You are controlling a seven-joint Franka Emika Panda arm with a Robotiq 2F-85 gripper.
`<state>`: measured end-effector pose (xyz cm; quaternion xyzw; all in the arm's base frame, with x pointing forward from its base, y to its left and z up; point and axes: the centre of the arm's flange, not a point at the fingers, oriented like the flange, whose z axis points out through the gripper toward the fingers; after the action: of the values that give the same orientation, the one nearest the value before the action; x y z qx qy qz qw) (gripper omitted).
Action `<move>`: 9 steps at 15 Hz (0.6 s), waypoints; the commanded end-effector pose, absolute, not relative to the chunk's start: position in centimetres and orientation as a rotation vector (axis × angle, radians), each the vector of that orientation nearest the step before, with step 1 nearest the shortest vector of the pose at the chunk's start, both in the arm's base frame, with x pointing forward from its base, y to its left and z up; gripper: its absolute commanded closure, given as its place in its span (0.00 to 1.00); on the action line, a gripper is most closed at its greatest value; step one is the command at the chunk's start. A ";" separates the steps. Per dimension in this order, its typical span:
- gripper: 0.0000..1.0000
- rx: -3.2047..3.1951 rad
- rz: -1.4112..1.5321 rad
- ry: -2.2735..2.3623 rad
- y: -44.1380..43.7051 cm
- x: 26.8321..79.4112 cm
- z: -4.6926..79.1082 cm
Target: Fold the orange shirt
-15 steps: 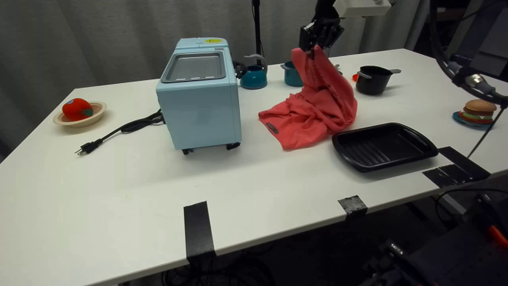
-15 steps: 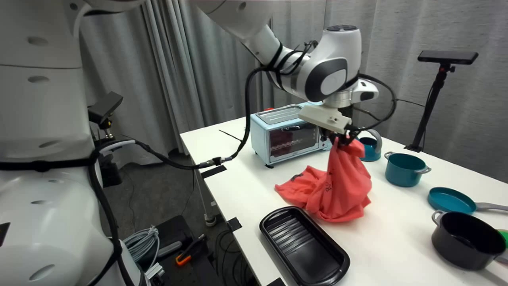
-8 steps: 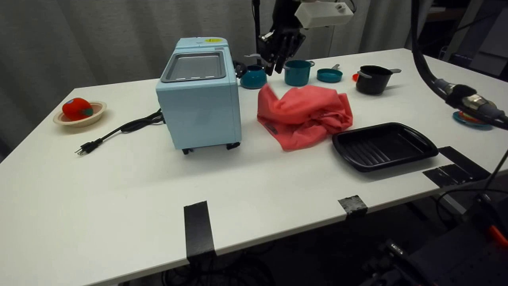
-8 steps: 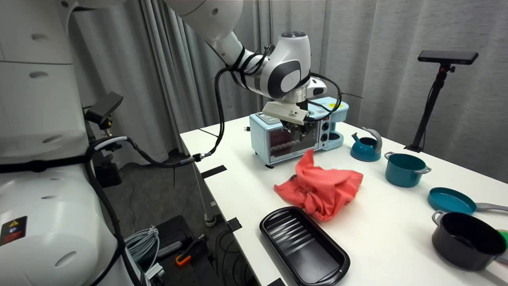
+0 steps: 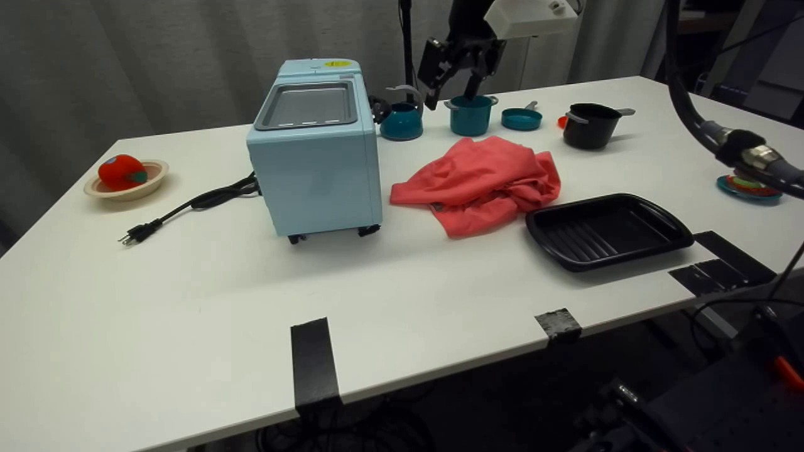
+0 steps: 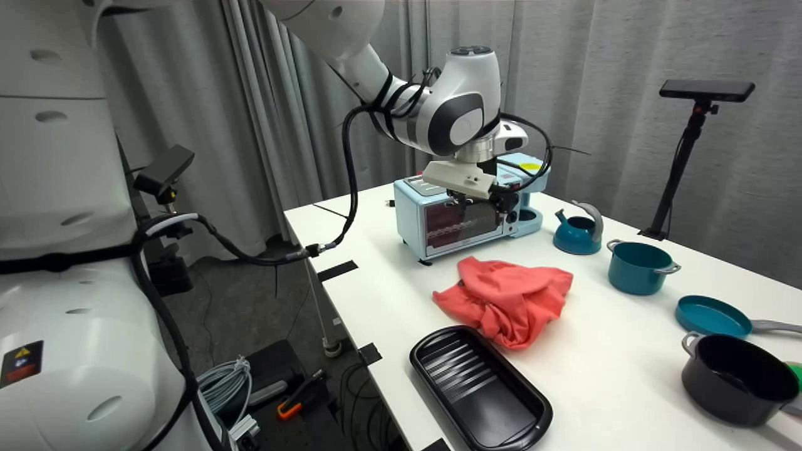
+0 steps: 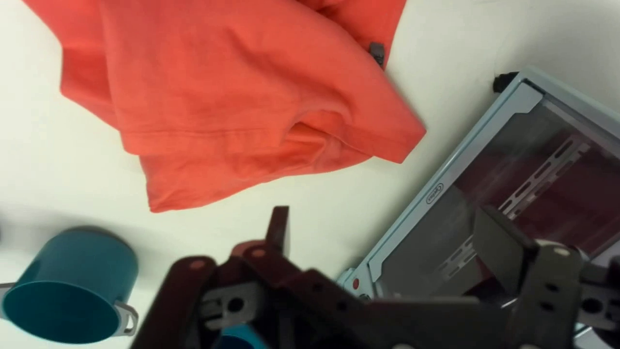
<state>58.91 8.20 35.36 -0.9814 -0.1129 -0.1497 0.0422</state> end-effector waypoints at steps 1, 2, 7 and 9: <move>0.00 -3.058 -0.503 -0.361 5.6 56.2 37.8; 0.00 -3.082 -0.514 -0.373 4.9 55.6 38.4; 0.00 -3.151 -0.597 -0.419 2.0 51.2 40.5; 0.00 -3.148 -0.656 -0.404 1.6 50.1 40.7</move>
<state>53.85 2.44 39.59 -0.9754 -0.1319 -0.1731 -0.0344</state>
